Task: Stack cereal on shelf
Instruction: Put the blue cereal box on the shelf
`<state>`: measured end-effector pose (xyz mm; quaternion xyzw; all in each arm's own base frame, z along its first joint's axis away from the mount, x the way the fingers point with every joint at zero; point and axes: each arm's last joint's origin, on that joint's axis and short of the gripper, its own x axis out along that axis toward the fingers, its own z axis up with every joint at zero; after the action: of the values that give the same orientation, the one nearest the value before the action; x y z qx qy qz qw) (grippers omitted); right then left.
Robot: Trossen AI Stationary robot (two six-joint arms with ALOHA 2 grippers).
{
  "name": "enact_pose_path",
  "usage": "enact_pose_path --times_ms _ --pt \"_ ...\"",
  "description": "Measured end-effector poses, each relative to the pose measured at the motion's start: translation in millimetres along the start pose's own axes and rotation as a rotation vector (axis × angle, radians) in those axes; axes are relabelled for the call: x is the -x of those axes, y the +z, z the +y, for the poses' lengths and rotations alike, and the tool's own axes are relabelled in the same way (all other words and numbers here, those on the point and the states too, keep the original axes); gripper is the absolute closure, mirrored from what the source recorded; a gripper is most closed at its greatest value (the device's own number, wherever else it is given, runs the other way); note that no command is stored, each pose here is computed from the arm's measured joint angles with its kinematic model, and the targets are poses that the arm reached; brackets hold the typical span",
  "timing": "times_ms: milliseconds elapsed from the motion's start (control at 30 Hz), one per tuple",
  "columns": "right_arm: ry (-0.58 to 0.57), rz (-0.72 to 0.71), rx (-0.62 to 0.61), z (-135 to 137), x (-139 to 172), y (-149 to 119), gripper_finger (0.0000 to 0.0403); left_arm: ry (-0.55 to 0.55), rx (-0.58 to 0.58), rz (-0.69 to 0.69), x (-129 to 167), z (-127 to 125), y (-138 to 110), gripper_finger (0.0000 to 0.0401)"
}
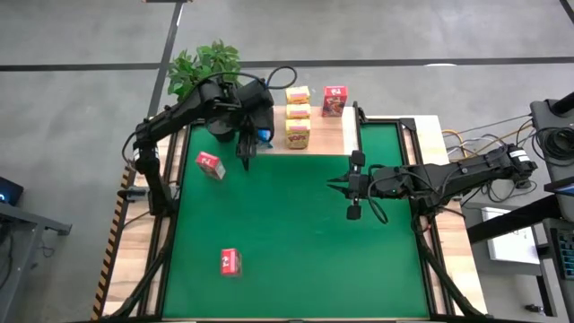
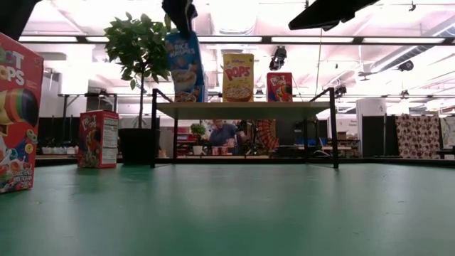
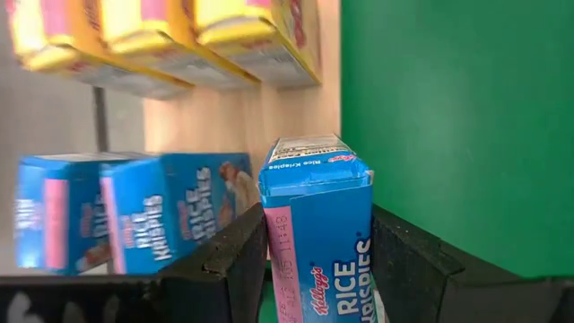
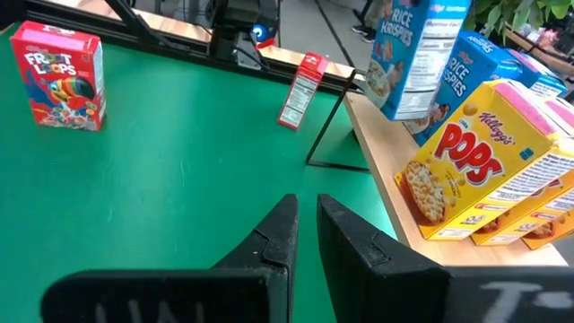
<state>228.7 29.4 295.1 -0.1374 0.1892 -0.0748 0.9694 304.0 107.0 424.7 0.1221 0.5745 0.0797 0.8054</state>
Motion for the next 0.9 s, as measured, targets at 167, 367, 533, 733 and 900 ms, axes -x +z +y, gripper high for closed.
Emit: enact_pose_path --times_ms 167,367,533,733,900 --pt "0.001 0.006 -0.006 0 0 -1 0.0369 -0.035 0.008 0.046 -14 5 -5 0.024" --pt "0.002 0.011 -0.01 0 0 -2 0.0369 -0.056 -0.028 0.092 -26 6 -9 0.024" --pt "0.002 0.016 -0.01 0 0 -2 0.0369 -0.055 -0.039 0.09 -26 6 -9 0.024" --pt "0.003 0.016 -0.007 1 0 -2 0.0369 -0.055 -0.054 0.092 -26 8 -10 0.024" --pt "0.003 0.016 -0.001 0 0 -2 0.0369 -0.053 -0.061 0.091 -28 9 -10 0.024"
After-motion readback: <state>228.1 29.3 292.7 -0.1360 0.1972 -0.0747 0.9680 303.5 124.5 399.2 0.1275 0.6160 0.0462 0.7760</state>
